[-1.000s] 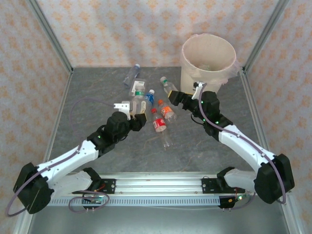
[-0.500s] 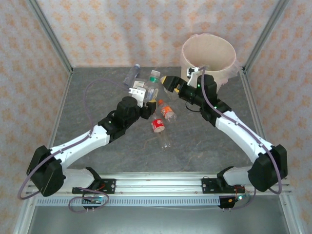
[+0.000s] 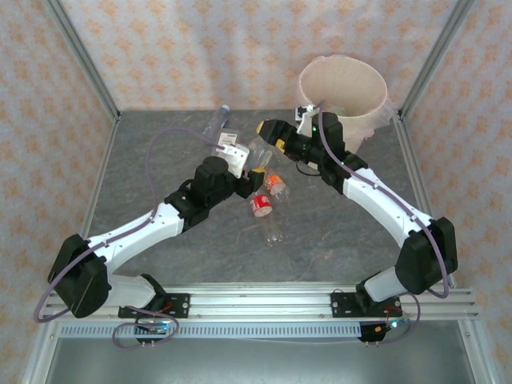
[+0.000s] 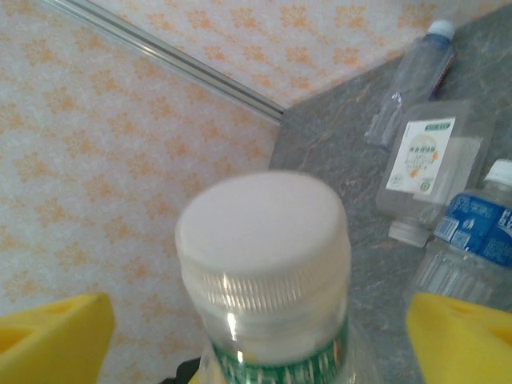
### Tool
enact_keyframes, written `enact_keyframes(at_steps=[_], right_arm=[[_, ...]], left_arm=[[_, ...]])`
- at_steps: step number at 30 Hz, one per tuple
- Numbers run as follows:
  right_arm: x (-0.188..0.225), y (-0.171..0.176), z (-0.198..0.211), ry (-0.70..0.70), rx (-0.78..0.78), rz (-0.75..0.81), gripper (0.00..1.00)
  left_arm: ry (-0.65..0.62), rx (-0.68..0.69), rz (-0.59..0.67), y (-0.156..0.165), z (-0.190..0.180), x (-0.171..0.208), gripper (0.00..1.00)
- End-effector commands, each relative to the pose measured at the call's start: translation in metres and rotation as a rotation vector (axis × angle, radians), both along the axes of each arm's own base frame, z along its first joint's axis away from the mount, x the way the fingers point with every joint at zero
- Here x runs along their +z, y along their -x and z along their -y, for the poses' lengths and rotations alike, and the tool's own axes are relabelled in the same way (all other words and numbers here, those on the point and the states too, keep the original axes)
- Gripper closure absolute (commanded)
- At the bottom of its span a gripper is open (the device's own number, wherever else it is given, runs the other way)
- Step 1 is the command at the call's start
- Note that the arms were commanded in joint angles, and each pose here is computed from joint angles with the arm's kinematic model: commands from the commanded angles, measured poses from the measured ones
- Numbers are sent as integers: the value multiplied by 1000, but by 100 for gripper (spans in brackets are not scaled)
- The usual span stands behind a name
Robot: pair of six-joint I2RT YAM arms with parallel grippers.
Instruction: Put the plastic bottles in the bin
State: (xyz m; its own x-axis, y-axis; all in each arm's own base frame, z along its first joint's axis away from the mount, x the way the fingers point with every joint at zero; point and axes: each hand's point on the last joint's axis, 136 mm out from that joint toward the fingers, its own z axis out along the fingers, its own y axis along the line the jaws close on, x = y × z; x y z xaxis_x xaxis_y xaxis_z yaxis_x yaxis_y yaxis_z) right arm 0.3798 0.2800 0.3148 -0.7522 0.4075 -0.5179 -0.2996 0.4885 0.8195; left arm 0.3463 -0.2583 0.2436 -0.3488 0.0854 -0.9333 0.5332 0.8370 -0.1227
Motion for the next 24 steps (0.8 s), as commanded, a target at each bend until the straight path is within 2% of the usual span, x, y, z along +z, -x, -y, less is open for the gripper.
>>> enact_keyframes(at_steps=[1, 7, 9, 15, 17, 18, 19, 21, 22, 24], right_arm=[[6, -8, 1, 26, -44, 26, 19], [3, -16, 7, 36, -98, 51, 49], [2, -16, 9, 43, -107, 57, 58], [-2, -13, 17, 84, -124, 83, 65], [0, -12, 21, 104, -136, 108, 74], [2, -12, 24, 114, -147, 121, 80], [5, -11, 27, 125, -158, 140, 86], [10, -10, 33, 151, -177, 173, 97], [12, -10, 37, 171, -194, 190, 100], [19, -9, 48, 206, -234, 222, 100]], left_arm=[[39, -64, 54, 0, 11, 19, 65], [39, -89, 39, 1, 16, 14, 65], [42, -86, 34, 0, 17, 14, 60], [31, -64, 2, -4, 16, 8, 51], [36, -36, -1, -7, 13, 10, 42], [40, -14, -6, -9, 10, 10, 33], [47, 7, -7, -10, 6, 11, 17], [84, 11, -3, -9, 2, 16, 3], [116, 10, 4, -8, 0, 21, 0], [181, 17, 20, -5, -7, 32, 0]])
